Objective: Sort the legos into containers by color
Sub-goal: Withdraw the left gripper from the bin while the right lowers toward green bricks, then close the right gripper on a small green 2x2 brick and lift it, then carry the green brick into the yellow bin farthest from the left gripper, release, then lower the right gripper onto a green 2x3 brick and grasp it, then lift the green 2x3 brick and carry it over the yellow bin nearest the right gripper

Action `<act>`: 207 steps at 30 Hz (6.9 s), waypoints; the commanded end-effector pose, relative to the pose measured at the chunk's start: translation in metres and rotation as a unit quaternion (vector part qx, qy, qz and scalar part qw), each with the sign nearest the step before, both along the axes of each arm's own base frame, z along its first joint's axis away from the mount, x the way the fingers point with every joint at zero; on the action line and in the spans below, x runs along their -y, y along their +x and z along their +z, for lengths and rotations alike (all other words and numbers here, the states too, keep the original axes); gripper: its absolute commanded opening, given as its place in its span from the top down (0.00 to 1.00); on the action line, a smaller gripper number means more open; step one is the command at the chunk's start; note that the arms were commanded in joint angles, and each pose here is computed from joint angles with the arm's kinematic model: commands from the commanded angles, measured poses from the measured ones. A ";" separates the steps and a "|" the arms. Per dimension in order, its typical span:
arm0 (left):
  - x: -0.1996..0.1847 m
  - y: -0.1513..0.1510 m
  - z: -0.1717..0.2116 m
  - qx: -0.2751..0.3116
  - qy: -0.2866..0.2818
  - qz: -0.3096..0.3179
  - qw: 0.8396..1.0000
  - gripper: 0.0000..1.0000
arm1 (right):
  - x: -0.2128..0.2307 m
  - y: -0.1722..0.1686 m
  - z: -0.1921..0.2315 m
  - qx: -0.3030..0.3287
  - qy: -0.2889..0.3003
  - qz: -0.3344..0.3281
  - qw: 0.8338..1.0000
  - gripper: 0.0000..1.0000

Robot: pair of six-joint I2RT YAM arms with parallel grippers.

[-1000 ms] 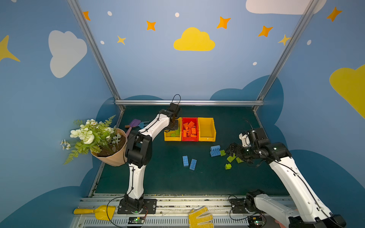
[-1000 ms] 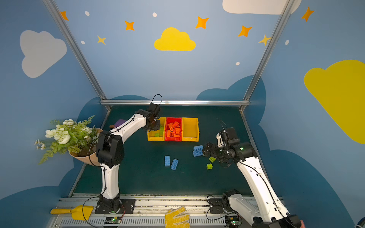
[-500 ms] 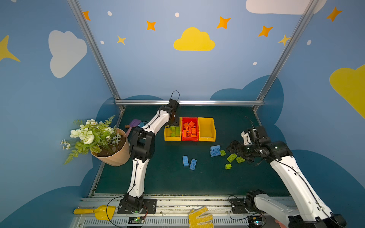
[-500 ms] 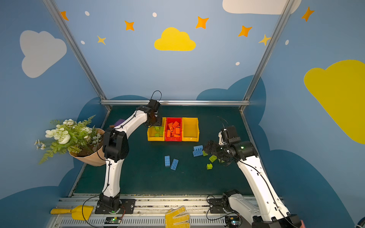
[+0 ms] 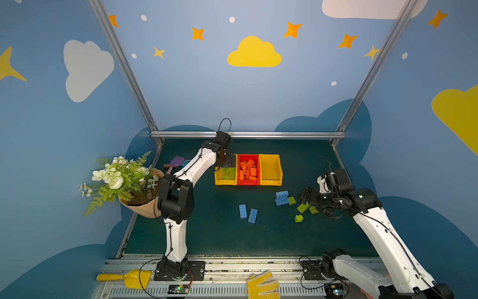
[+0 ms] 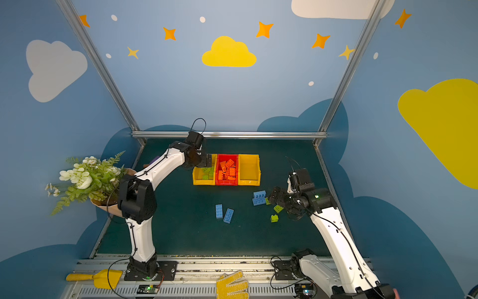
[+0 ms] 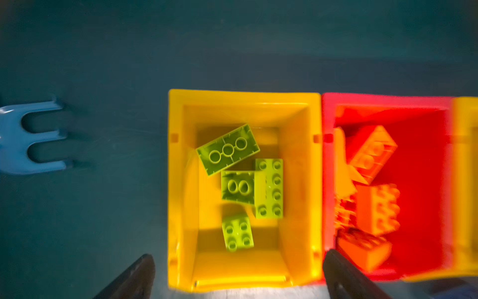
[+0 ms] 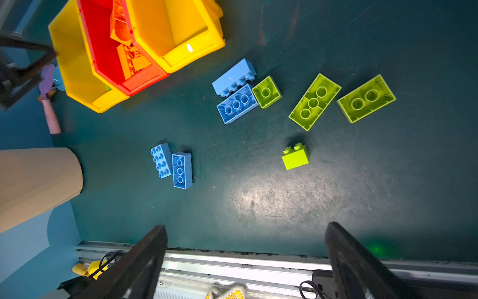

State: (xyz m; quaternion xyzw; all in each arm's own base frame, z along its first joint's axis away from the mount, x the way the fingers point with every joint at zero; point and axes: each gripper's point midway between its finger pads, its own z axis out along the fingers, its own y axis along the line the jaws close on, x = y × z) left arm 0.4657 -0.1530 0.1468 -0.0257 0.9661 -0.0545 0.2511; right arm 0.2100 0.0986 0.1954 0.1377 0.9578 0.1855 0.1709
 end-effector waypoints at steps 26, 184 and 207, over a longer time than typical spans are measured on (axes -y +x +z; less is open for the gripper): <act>0.029 -0.184 0.024 0.044 -0.129 -0.014 0.991 0.00 | 0.011 0.112 -0.106 -0.111 -0.121 0.006 0.986 0.36; 0.076 -0.224 0.058 0.125 -0.132 -0.178 0.967 0.00 | 0.031 0.078 -0.169 -0.159 -0.109 -0.120 0.974 0.50; 0.075 -0.203 0.058 0.136 -0.097 -0.161 0.973 0.00 | -0.065 0.175 -0.038 -0.020 -0.002 -0.003 1.000 0.71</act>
